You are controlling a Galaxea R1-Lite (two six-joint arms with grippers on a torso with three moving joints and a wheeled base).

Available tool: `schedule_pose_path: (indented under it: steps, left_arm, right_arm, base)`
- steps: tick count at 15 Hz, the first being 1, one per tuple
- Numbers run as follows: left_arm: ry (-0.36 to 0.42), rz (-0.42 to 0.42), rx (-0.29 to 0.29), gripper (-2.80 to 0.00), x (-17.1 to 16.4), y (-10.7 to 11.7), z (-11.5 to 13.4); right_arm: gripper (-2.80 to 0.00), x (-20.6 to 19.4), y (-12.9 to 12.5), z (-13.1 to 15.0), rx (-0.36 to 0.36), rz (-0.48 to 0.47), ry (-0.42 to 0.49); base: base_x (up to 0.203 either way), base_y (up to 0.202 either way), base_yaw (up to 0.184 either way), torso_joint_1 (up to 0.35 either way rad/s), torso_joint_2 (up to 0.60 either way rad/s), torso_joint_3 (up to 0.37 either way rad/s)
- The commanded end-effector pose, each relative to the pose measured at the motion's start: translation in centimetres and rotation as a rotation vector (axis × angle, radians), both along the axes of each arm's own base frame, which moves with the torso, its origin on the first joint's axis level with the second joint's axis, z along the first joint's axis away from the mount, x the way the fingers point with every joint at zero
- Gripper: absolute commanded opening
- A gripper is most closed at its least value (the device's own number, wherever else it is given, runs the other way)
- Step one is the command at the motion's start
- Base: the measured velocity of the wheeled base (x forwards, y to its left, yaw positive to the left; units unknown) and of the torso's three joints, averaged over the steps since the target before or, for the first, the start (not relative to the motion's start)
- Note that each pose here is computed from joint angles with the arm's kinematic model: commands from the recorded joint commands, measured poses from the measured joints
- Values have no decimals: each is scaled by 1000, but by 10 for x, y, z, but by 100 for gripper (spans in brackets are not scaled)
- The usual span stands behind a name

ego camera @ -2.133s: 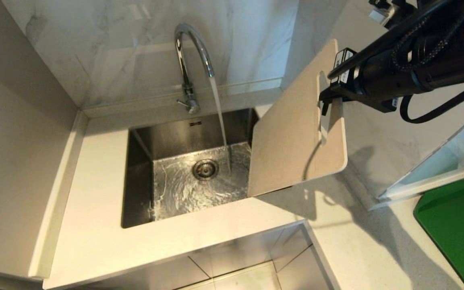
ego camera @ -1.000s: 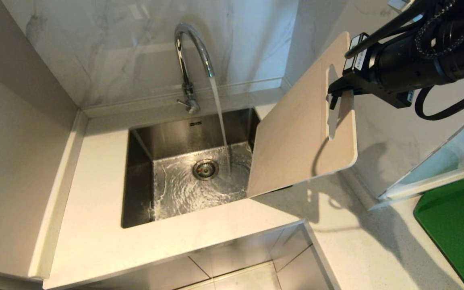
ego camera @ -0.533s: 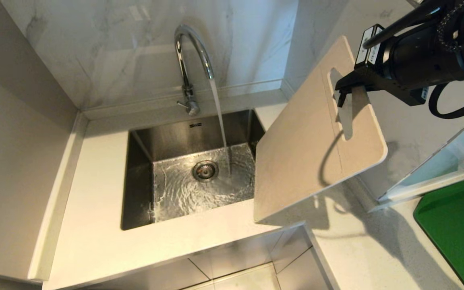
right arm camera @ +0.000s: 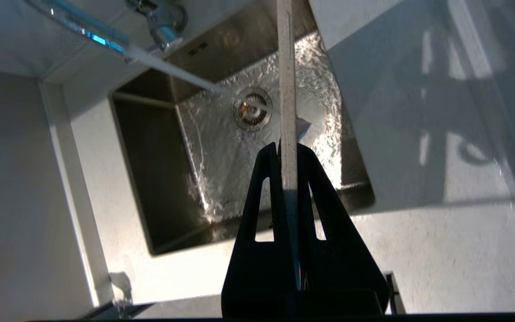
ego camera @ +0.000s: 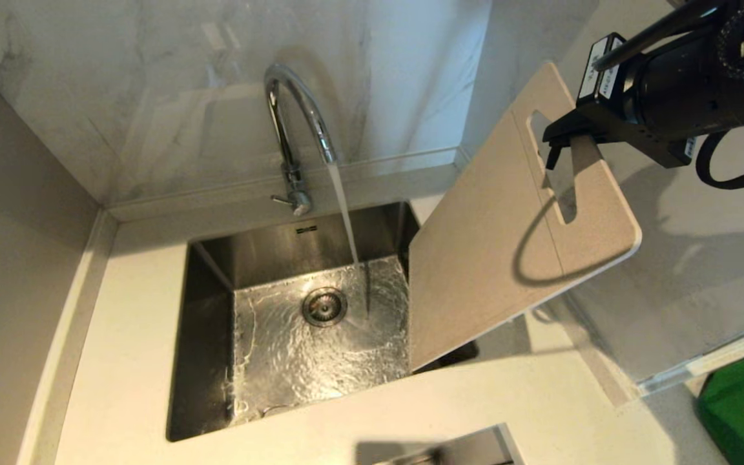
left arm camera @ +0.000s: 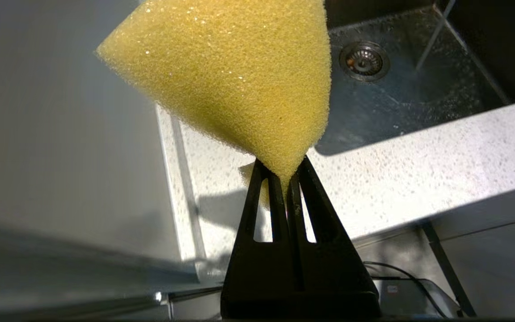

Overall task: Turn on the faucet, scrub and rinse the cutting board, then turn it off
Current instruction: Scrub the cutting board underwater

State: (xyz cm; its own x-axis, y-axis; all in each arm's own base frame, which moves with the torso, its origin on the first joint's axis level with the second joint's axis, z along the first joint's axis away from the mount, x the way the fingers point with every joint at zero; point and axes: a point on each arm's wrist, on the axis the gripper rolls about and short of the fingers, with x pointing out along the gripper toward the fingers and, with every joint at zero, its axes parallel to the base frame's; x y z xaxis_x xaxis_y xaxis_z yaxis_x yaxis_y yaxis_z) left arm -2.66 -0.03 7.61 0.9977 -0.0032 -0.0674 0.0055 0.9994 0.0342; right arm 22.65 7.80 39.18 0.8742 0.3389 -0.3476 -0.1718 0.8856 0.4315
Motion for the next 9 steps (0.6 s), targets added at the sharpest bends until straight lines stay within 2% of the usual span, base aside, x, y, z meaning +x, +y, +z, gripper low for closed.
schedule_pose_path:
  steps: [1,9]
  left_arm:
    - [3,0,-5,-280,0,0,0]
    - [3,-1,-4,-280,0,0,0]
  right_arm:
    - [-280,0,0,-1,1,0,6]
    - [-280,-1,0,-1,5,-1,9]
  base:
    - [127,0,-2,6,12,-1]
    - [0,0,0,0,0,0]
